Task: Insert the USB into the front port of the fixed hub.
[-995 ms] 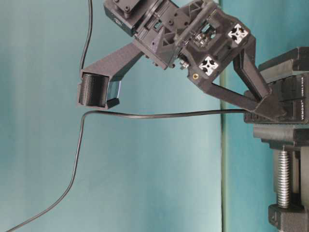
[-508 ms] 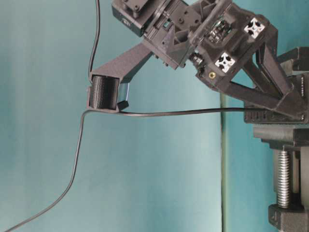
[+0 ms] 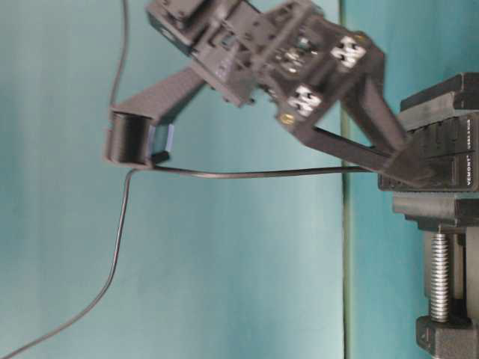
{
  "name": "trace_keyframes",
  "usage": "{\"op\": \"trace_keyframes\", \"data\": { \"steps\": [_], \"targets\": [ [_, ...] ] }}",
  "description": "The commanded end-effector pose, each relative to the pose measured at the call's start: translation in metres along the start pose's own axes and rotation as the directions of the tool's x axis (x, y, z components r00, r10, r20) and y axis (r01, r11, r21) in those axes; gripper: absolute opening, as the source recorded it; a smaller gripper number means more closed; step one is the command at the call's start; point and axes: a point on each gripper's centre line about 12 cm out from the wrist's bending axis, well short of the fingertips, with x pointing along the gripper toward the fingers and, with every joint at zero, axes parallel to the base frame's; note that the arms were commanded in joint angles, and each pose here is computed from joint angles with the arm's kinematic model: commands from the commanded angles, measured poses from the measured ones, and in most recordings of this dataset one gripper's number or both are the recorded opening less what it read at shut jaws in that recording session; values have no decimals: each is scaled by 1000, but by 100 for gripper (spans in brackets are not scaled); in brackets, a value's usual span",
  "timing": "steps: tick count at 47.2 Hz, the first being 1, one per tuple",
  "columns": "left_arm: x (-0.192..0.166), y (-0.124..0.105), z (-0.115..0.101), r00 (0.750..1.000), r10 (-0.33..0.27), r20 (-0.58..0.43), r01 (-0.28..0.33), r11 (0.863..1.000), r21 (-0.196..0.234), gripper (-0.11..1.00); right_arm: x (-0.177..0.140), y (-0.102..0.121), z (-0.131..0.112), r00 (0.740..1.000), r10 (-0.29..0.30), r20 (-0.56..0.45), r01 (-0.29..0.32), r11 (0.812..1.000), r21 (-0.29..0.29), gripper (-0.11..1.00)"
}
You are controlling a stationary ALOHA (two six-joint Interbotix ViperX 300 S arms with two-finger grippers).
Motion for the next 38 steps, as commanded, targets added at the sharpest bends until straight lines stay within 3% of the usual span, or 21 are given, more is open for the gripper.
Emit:
{"op": "trace_keyframes", "data": {
  "steps": [1, 38],
  "targets": [
    [0, -1, 8, 1000, -2, 26, 2, 1000, 2, 0, -15, 3, 11, 999, 14, 52, -14, 1000, 2, 73],
    [-1, -1, 6, 1000, -2, 23, 2, 1000, -2, 0, -67, 1, 1, 987, 39, 154, -40, 999, 0, 73]
  ]
}}
